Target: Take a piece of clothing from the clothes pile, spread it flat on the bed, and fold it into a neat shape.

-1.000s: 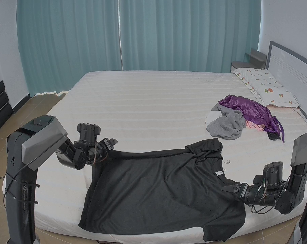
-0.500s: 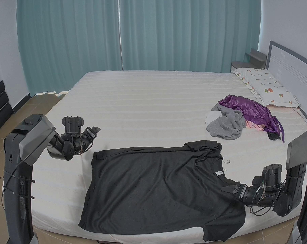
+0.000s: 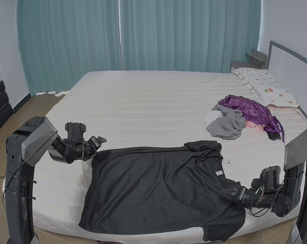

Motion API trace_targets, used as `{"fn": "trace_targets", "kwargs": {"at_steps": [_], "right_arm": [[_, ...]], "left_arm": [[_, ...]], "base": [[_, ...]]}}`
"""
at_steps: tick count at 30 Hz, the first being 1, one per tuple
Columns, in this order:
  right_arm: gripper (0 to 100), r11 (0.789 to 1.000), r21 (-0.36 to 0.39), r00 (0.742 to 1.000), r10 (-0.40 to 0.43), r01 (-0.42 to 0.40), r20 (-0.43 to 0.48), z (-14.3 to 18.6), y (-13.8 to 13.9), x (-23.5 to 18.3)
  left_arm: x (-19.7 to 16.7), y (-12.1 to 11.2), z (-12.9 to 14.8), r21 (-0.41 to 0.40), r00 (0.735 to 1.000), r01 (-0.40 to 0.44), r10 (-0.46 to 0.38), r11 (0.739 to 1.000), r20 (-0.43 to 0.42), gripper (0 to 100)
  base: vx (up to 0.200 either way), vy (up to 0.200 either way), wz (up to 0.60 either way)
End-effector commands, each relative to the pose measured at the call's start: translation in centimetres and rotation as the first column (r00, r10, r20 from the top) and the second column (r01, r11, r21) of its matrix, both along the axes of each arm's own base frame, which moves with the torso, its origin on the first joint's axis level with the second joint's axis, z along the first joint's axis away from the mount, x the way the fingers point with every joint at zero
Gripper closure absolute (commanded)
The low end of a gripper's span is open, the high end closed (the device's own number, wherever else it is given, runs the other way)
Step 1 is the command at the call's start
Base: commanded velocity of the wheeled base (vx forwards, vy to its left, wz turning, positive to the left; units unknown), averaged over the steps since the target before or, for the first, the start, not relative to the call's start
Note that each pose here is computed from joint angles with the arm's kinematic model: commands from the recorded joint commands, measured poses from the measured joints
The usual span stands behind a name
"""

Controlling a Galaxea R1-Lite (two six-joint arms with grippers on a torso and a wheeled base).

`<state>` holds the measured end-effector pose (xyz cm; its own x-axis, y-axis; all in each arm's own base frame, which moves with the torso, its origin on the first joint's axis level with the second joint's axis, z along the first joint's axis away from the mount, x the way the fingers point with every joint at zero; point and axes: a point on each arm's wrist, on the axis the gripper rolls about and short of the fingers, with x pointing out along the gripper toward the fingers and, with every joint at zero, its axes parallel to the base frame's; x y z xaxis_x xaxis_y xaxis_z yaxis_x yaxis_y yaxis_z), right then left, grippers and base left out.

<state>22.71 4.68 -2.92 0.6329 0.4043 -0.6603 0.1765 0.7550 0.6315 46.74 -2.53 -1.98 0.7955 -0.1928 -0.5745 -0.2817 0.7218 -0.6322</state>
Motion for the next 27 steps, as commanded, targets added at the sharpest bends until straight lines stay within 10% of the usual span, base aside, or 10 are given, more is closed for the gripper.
{"fn": "trace_targets", "kwargs": {"at_steps": [1, 5, 6, 27], "right_arm": [[0, 1.000, 0.000, 1.000, 0.002, -0.002, -0.005, -0.1, 0.0, 0.0], [0, 1.000, -0.001, 1.000, 0.001, -0.001, -0.003, -0.1, 0.0, 0.0], [0, 1.000, -0.001, 1.000, 0.001, -0.001, -0.003, -0.1, 0.0, 0.0], [0, 1.000, 0.015, 0.994, -0.013, 0.012, 0.106, 0.8, -0.1, 1.0]], "left_arm": [[-0.7, -0.7, -0.5, 0.027, 0.999, 0.036, -0.035, 0.999, -0.024, 0], [-0.9, -1.2, -0.7, 0.032, 0.998, 0.051, -0.050, 0.998, -0.032, 0], [-0.9, -1.2, -0.8, 0.035, 0.998, 0.053, -0.052, 0.998, -0.031, 100], [2.2, 0.6, 0.5, 0.031, 0.985, -0.156, 0.153, 0.987, 0.079, 100]], "base": [[0.000, 0.000, 0.00], [0.000, 0.000, 0.00], [0.000, 0.000, 0.00], [0.000, 0.000, 0.00]]}}
